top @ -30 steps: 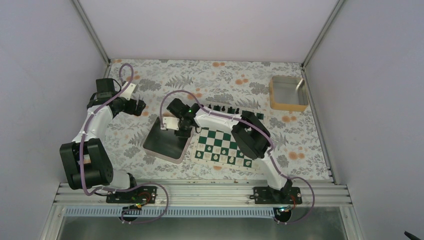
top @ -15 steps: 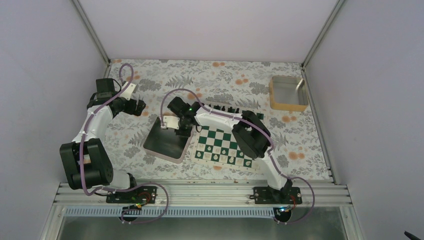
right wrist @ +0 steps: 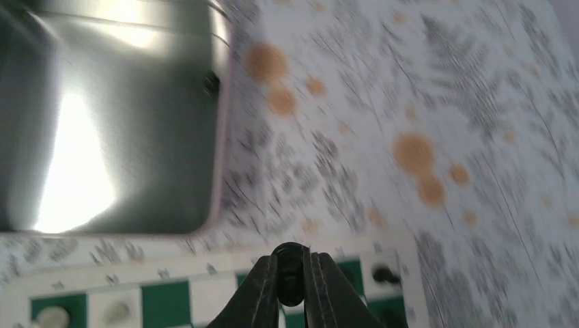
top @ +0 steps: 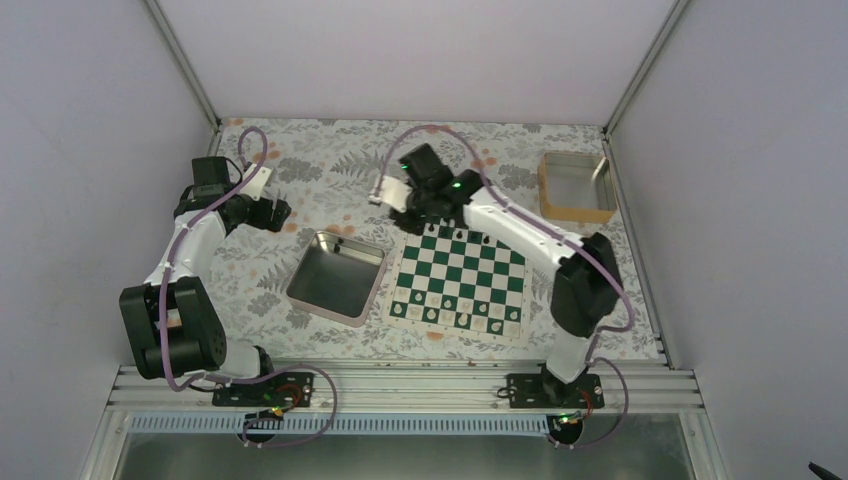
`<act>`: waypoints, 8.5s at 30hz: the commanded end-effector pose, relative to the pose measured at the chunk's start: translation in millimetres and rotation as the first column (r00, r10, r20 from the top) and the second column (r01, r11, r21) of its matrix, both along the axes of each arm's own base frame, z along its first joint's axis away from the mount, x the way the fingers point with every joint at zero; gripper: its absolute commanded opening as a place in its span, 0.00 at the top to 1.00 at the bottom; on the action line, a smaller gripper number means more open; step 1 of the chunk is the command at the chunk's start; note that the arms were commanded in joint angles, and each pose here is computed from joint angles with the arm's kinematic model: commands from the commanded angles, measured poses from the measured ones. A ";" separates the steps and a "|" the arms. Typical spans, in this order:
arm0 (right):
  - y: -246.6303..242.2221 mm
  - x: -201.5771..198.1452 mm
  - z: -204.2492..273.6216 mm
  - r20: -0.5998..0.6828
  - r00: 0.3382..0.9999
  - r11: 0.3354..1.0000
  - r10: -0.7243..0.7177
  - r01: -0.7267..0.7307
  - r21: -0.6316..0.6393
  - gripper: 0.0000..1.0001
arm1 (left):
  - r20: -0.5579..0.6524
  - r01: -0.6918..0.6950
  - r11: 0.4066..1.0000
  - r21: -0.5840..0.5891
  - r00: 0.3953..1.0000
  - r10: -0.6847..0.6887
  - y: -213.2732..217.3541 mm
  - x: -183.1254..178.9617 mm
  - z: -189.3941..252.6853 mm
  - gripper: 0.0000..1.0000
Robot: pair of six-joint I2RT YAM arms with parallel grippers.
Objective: Set up the chess pieces on the board
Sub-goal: Pick up the chess piece from the storage box, then place the chess piece on the chessboard, then adjust the storage box at the center of the board.
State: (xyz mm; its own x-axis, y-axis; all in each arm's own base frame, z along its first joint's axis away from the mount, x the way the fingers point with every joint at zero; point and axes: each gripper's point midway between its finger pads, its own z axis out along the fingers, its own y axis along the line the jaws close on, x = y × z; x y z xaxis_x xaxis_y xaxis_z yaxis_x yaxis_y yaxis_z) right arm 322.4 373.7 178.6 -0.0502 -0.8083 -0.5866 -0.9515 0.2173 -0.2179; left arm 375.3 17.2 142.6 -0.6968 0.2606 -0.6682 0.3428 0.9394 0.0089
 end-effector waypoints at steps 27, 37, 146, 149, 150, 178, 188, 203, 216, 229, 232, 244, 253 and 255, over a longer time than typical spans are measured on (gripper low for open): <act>-292.2 24.1 -111.5 -0.170 0.812 0.827 -0.558 0.562 -0.025 0.89 | -0.001 -0.002 1.000 0.031 1.000 0.002 1.0 8.4 0.2 0.00; -290.3 33.2 -125.8 -0.195 0.812 0.831 -0.550 0.556 -0.025 0.88 | -0.003 -0.004 0.999 0.034 1.000 0.004 1.8 8.0 -0.3 0.00; 40.6 45.1 -101.6 0.088 0.967 0.936 0.239 -0.205 -0.285 0.58 | -0.019 -0.115 0.970 0.212 0.992 0.122 61.5 -33.4 9.4 0.00; 27.0 52.1 -109.8 0.097 0.971 0.929 0.217 -0.175 -0.325 0.58 | -0.024 -0.146 0.967 0.211 0.988 0.154 71.7 -36.0 12.4 0.00; 23.9 54.0 -111.1 0.104 0.972 0.927 0.211 -0.166 -0.336 0.58 | -0.023 -0.153 0.964 0.216 0.987 0.162 74.7 -37.7 14.0 0.00; 42.8 27.5 -110.0 -0.105 0.971 0.947 0.216 -0.235 -0.218 0.78 | -0.012 -0.123 0.986 0.115 0.992 0.125 59.8 -41.3 16.6 0.00; 54.1 37.8 -109.7 -0.080 0.977 0.954 0.199 -0.212 -0.214 0.74 | 0.003 -0.098 0.991 0.095 0.995 0.098 56.5 -34.3 13.9 0.00; 84.8 32.7 -125.4 -0.081 0.968 0.944 0.236 -0.248 -0.217 0.89 | 0.026 -0.049 0.994 0.099 0.999 0.046 60.9 -6.4 16.3 0.00; 144.1 8.6 -107.6 0.045 0.938 0.931 0.343 -0.332 -0.154 0.96 | 0.039 -0.028 0.995 0.095 0.999 0.025 59.8 -1.6 8.0 0.00; 191.8 -5.9 -103.4 0.287 0.801 0.851 0.525 -0.488 -0.196 0.93 | 0.053 0.014 0.998 0.065 0.998 -0.017 52.9 3.5 6.7 0.00; 201.3 -3.5 -98.4 0.339 0.747 0.820 0.572 -0.528 -0.219 0.95 | 0.056 0.015 0.998 0.059 0.998 -0.019 52.1 4.4 6.8 0.00; 204.2 -33.3 -103.5 0.383 0.514 0.629 0.768 -0.717 -0.300 0.96 | 0.052 0.006 0.998 0.061 0.999 -0.010 56.2 2.9 0.8 0.00; 210.9 -29.2 -110.5 0.428 0.366 0.538 0.826 -0.739 -0.406 0.96 | 0.059 -0.006 0.998 0.056 0.998 0.002 60.1 5.6 1.3 0.00; 218.0 -30.8 -107.3 0.459 0.349 0.543 0.817 -0.734 -0.409 0.92 | 0.057 -0.008 0.999 0.052 0.998 0.005 60.7 5.6 -0.2 0.00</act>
State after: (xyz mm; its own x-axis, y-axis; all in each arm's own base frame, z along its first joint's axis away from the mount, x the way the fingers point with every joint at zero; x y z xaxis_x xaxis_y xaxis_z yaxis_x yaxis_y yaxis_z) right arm 289.3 577.5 71.7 0.8431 -0.4554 -0.2859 -0.5259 -0.5878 -0.6147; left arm 376.7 77.3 143.6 -0.6775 0.2906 -0.6756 0.3212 0.9433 0.0837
